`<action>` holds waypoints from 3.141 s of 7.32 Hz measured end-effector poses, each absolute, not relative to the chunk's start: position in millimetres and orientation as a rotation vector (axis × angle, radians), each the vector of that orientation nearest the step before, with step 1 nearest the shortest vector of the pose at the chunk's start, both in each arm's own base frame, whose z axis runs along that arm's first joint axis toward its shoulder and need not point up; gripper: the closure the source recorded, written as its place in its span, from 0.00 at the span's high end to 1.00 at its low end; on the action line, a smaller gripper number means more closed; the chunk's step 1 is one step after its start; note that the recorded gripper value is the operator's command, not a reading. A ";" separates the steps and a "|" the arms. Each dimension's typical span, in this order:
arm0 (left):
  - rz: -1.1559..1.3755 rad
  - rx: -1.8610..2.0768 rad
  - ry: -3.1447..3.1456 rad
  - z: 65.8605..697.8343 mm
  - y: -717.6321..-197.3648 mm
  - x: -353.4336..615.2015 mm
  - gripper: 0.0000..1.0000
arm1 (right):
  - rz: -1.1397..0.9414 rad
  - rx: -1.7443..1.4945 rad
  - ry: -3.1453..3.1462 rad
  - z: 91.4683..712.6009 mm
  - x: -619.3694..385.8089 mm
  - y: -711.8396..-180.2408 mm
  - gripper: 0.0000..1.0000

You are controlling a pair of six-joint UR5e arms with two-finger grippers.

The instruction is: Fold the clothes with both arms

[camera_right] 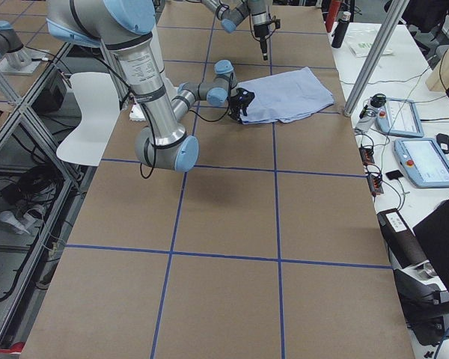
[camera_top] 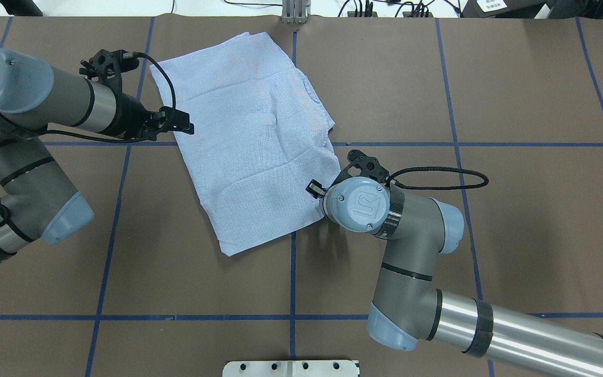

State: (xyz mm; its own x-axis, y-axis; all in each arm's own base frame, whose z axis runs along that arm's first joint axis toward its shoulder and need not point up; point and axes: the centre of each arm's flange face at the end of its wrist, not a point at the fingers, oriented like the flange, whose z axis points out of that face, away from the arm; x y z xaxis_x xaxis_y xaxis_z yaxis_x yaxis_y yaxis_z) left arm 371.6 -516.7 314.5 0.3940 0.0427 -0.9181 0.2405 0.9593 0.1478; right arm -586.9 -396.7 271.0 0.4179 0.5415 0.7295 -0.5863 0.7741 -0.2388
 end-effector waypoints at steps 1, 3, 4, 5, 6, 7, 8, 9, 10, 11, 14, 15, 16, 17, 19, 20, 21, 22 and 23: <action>-0.127 0.275 1.164 314.2 -516.6 371.5 1.00 | 0.703 0.058 -0.896 269.6 -585.5 -396.5 0.00; -0.127 0.276 1.164 313.9 -516.6 371.4 1.00 | 0.698 0.061 -0.897 269.1 -583.7 -397.4 0.00; -0.127 0.276 1.164 313.8 -516.4 371.5 1.00 | 0.699 0.062 -0.902 267.6 -579.4 -399.0 0.00; -0.125 0.275 1.165 313.8 -515.8 372.4 1.00 | 0.700 0.062 -0.911 265.0 -569.7 -398.3 0.00; -0.123 0.273 1.165 313.9 -514.9 373.5 1.00 | 0.694 0.059 -0.915 258.7 -557.8 -387.0 0.00; -0.121 0.271 1.165 314.3 -514.0 374.5 1.00 | 0.680 0.056 -0.911 245.0 -550.3 -363.7 0.00; -0.119 0.270 1.165 314.4 -513.4 375.1 1.00 | 0.665 0.058 -0.902 230.1 -548.8 -332.4 0.00; -0.118 0.270 1.166 314.1 -512.8 375.5 1.00 | 0.658 0.058 -0.899 220.0 -551.2 -304.2 0.00; -0.115 0.267 1.167 313.8 -511.8 376.4 1.00 | 0.654 0.061 -0.899 215.3 -554.8 -286.0 0.40; -0.109 0.264 1.171 312.2 -509.4 378.1 1.00 | 0.651 0.066 -0.899 213.9 -556.8 -277.9 0.99; -0.071 0.243 1.216 291.9 -482.8 394.0 1.00 | 0.552 0.139 -0.885 216.1 -530.5 -295.7 1.00; -0.067 0.218 1.245 279.7 -464.3 403.6 1.00 | 0.499 0.164 -0.877 216.4 -511.3 -314.4 1.00; -0.083 0.174 1.271 271.5 -439.6 413.2 1.00 | 0.452 0.166 -0.867 220.5 -492.7 -335.0 1.00; -0.115 0.131 1.278 275.1 -408.3 419.0 1.00 | 0.410 0.169 -0.861 226.8 -478.3 -350.3 1.00; -0.224 0.064 1.251 297.5 -348.8 430.6 1.00 | 0.361 0.191 -0.874 245.5 -463.4 -362.0 1.00; -0.300 0.029 1.237 305.3 -324.1 445.9 1.00 | 0.345 0.204 -0.893 257.5 -458.8 -362.5 1.00; -0.377 -0.007 1.228 309.5 -306.0 459.6 1.00 | 0.340 0.213 -0.902 265.5 -455.8 -363.5 1.00; -0.448 -0.044 1.224 312.4 -295.2 468.4 1.00 | 0.339 0.218 -0.904 269.0 -454.3 -364.5 1.00; -0.490 -0.063 1.215 316.6 -288.5 475.4 1.00 | 0.340 0.219 -0.904 270.7 -454.4 -364.9 1.00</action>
